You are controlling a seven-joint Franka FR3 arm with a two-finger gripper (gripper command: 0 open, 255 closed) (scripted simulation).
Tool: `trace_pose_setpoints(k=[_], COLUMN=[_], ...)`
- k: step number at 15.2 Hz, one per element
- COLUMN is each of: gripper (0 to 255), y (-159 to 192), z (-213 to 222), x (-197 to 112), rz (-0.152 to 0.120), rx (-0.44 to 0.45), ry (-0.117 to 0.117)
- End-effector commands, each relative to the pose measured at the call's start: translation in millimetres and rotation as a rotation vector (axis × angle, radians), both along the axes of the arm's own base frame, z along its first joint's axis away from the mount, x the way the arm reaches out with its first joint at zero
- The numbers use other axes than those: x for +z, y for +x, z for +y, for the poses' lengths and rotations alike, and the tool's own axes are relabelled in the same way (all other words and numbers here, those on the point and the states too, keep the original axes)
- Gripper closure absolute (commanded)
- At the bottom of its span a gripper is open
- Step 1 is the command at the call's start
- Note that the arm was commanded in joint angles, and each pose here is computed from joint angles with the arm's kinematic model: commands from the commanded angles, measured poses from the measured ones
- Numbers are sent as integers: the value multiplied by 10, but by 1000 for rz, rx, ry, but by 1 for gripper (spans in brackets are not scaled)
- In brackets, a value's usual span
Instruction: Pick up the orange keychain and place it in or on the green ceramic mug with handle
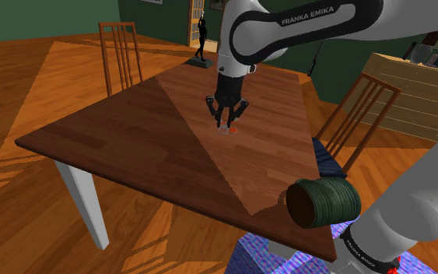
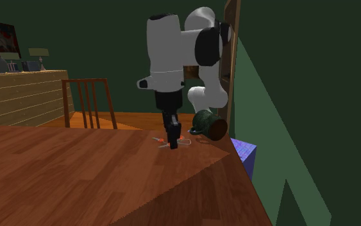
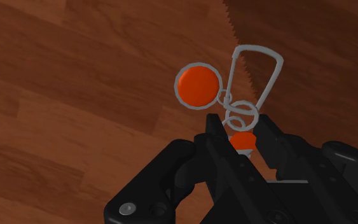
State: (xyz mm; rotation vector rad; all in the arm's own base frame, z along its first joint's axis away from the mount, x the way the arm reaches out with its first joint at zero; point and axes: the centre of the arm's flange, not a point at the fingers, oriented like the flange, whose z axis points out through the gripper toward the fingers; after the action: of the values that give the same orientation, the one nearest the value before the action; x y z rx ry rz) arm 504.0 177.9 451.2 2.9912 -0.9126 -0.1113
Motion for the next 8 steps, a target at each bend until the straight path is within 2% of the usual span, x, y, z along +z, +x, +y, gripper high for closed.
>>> trace_pose_setpoints(k=[1,8], gripper=[255,255], y=[-4,-4], z=[0,0], x=[100,470], rz=[1,1], rx=[0,0], ry=[0,0])
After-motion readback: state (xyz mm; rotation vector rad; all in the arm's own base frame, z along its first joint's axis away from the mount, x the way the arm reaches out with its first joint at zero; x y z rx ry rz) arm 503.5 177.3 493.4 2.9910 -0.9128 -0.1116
